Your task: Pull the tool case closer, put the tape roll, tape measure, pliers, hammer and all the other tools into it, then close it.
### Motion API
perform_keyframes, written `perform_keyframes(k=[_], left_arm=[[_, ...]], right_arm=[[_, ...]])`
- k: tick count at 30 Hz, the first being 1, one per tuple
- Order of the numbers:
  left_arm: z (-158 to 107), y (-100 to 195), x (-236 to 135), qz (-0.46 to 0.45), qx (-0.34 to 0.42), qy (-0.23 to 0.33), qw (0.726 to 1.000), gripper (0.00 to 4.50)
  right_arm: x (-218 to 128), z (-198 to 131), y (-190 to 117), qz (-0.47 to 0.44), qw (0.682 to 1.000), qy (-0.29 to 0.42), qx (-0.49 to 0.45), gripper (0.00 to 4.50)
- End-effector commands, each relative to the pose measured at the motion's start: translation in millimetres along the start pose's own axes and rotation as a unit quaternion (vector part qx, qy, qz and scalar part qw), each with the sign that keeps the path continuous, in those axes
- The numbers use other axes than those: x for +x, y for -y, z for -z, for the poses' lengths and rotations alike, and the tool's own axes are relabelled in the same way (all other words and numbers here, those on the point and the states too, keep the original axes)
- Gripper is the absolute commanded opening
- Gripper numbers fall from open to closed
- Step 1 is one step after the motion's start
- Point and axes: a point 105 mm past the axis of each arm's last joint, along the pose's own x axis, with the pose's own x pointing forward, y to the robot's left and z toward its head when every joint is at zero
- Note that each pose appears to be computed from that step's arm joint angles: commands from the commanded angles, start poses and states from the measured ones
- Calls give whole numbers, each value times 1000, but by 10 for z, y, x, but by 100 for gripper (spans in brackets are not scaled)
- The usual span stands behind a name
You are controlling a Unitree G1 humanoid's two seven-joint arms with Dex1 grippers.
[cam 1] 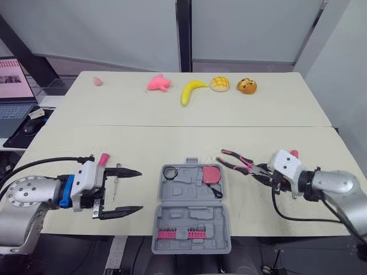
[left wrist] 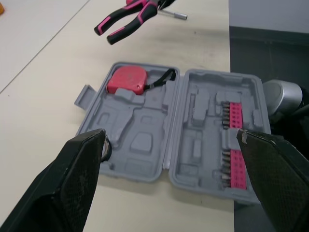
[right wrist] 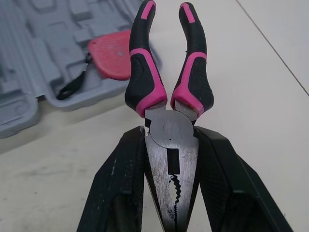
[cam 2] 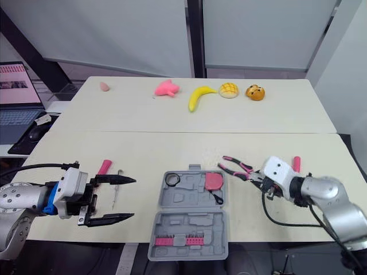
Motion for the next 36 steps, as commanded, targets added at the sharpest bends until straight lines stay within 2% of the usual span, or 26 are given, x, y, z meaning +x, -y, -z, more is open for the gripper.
perform_keyframes(k=[1,8,17,23,36], left_arm=[[-5,-13,-69,-3,17,-17,1000,450],[56,18,-79,5,22,-46,999,450],[94,-5,-50,7,29,-62,998,450],[122,-26,-38,2,36,-66,997,450],[158,2,15,-6,40,-68,997,450]], right_arm=[[42,-249,-125,-62,997,5,-45,127],[407,-399,-400,-137,985,-10,-103,127],[835,-687,-457,-159,980,0,-120,127],[968,-790,-435,-172,976,-8,-132,127],[1121,-719,-525,-192,970,-27,-149,127]])
